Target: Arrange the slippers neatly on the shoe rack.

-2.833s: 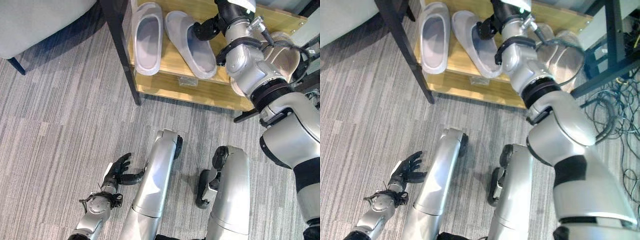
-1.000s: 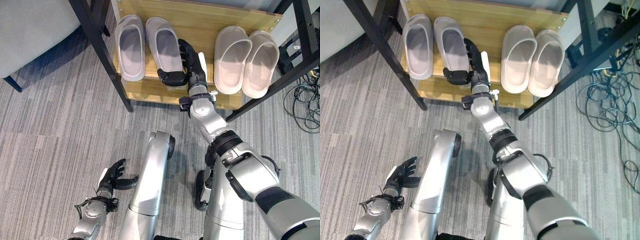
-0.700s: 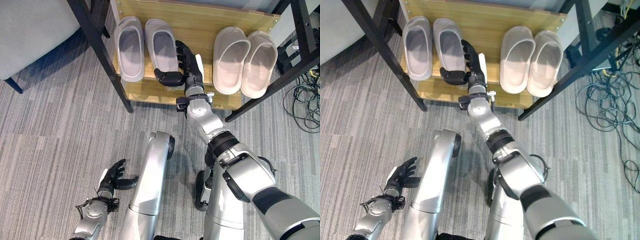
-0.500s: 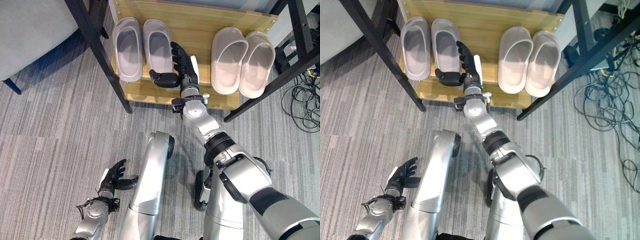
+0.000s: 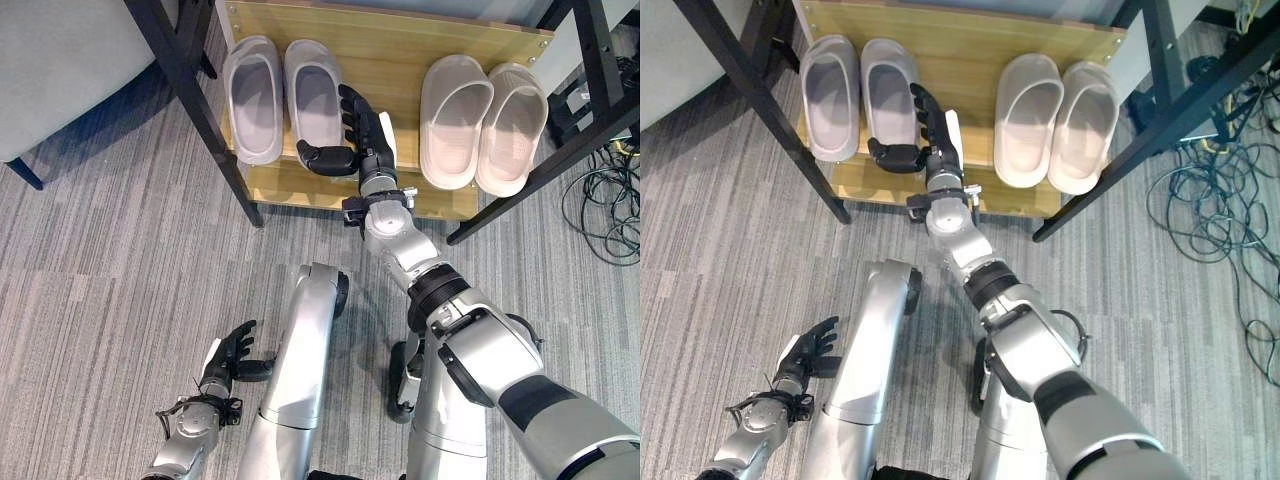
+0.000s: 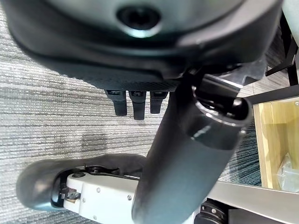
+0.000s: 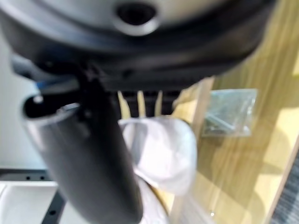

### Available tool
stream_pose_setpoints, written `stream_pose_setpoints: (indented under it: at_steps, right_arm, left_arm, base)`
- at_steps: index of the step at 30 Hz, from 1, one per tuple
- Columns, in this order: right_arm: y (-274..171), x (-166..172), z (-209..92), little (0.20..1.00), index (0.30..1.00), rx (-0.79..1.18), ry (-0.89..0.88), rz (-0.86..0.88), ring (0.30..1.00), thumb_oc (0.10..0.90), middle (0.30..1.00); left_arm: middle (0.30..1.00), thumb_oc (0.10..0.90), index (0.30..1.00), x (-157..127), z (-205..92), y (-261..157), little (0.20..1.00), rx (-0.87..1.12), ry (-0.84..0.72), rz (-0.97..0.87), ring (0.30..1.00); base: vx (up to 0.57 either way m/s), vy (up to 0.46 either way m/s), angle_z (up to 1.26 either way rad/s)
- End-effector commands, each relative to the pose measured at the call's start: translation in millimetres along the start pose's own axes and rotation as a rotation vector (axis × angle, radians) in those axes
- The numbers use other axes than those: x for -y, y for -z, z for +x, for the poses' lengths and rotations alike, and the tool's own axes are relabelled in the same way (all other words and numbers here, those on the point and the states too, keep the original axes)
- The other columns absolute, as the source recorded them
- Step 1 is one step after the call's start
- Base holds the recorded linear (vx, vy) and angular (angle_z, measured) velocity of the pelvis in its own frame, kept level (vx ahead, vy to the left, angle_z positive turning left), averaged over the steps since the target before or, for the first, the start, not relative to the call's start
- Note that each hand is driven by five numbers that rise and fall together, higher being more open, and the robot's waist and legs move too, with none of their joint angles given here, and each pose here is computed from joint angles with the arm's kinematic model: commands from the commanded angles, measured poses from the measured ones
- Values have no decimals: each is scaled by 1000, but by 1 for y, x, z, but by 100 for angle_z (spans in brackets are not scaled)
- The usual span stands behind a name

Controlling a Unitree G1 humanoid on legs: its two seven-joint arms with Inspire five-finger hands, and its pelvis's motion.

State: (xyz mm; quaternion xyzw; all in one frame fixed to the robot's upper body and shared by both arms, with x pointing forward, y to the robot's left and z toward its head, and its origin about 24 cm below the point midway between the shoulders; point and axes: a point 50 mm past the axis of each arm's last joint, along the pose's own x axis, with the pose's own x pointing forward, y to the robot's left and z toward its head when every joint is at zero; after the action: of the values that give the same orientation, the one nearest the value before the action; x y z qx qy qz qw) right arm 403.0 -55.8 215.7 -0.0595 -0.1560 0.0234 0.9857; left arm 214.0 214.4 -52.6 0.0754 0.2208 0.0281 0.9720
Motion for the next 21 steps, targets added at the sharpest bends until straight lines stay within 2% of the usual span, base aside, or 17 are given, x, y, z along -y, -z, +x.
stream_pose_setpoints:
  at_steps: [1,13,21]
  right_arm:
    - [-87,-14,-3,900,900,369,-77,106,900,800,900]
    - [-80,-1,-2,900,900,360,-41,84,900,800,900]
    - [-74,-21,-13,900,900,354,-114,121,900,800,900]
  left_arm:
    - [900,800,900,19,-4,-17,900,114,78,23,900]
    - [900,800,900,16,-6,-10,900,87,65,14,900]
    - [900,800,900,16,-4,-10,900,87,59,22,900]
  base:
    - [0,0,0]
    - [0,-3,0]
    - [0,0,0]
